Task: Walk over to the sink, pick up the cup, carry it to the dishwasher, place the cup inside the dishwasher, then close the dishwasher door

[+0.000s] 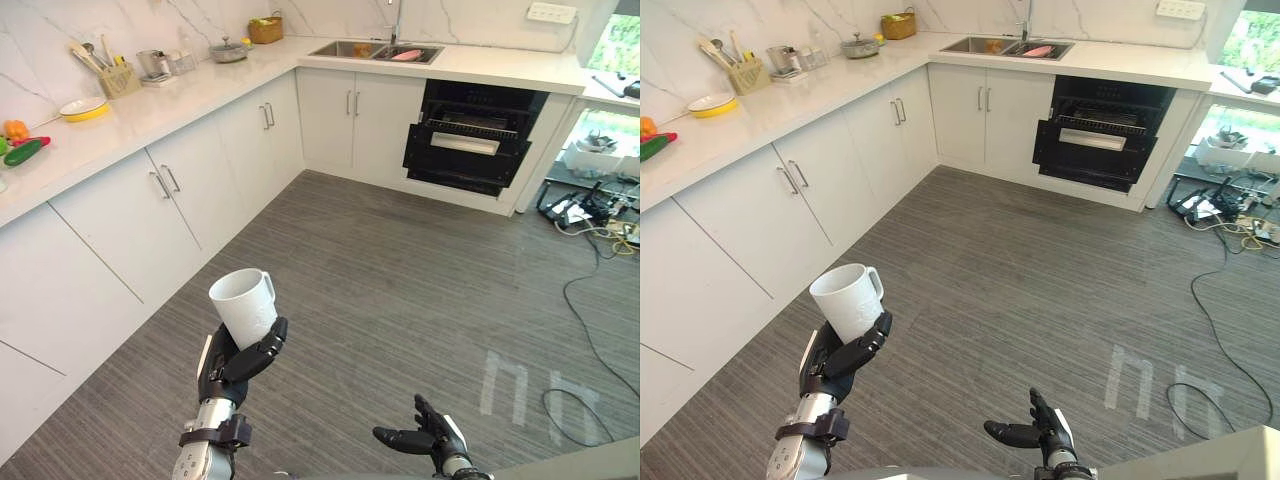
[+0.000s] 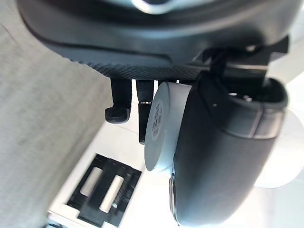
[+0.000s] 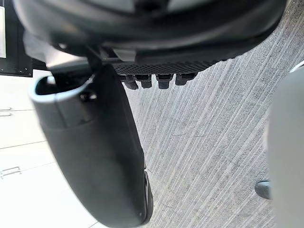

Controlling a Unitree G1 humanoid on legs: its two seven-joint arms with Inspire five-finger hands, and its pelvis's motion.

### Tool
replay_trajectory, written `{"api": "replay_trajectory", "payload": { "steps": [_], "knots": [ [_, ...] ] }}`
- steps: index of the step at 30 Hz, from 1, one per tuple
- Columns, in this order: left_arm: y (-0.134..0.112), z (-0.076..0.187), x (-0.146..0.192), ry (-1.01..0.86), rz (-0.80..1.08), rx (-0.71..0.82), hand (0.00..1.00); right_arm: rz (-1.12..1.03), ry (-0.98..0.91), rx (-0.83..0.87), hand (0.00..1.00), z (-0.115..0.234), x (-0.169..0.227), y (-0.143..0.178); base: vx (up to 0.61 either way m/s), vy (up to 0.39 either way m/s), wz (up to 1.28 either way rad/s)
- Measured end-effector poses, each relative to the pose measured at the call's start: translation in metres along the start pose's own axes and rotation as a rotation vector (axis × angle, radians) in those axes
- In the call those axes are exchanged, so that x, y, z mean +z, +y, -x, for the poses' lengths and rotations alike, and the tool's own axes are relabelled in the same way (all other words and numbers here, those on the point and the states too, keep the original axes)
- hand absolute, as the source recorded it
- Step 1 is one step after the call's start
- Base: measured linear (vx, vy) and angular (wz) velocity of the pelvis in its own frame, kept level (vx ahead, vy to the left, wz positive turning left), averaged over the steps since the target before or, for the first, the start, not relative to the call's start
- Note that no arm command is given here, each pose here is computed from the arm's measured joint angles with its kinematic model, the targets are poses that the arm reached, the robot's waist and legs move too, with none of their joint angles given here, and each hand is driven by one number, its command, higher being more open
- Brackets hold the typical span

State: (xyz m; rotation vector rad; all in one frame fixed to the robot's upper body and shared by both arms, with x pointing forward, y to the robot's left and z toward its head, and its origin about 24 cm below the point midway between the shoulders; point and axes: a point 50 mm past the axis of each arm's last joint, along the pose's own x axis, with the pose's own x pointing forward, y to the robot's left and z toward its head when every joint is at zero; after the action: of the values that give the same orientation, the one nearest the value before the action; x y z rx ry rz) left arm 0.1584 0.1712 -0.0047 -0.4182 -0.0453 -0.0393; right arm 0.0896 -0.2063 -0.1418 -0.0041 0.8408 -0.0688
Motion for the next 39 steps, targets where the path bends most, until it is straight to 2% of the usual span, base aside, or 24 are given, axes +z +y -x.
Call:
{"api": "replay_trajectory", "payload": {
  "steps": [4,13,20,27,31,39],
  "knots": [
    [-0.013,-0.005,0.003,-0.052,0.016,-0.057,0.00,0.015,-0.006,-0.013,1.00,0.005,-0.002,-0.007,0.12,0.147,0.21],
    [-0.008,-0.011,0.004,-0.055,-0.009,-0.056,0.00,-0.001,-0.029,0.042,1.00,0.014,-0.008,0.001,0.25,-0.061,0.23],
    [-0.023,0.015,-0.024,0.048,0.092,-0.066,0.00,0.041,-0.085,0.040,1.00,0.024,-0.002,-0.012,0.54,-0.279,0.40],
    [-0.025,0.012,-0.018,0.023,0.074,-0.133,0.00,0.051,-0.087,0.029,1.00,0.020,0.002,-0.010,0.45,-0.105,-0.09],
    [-0.029,-0.001,-0.011,-0.019,0.069,-0.170,0.00,0.041,-0.060,-0.005,1.00,0.021,-0.001,-0.013,0.57,0.100,-0.09],
    [-0.020,-0.004,-0.003,-0.028,0.045,-0.131,0.00,0.017,-0.042,0.048,1.00,0.013,-0.001,0.011,0.47,0.137,-0.23]
  ]
}}
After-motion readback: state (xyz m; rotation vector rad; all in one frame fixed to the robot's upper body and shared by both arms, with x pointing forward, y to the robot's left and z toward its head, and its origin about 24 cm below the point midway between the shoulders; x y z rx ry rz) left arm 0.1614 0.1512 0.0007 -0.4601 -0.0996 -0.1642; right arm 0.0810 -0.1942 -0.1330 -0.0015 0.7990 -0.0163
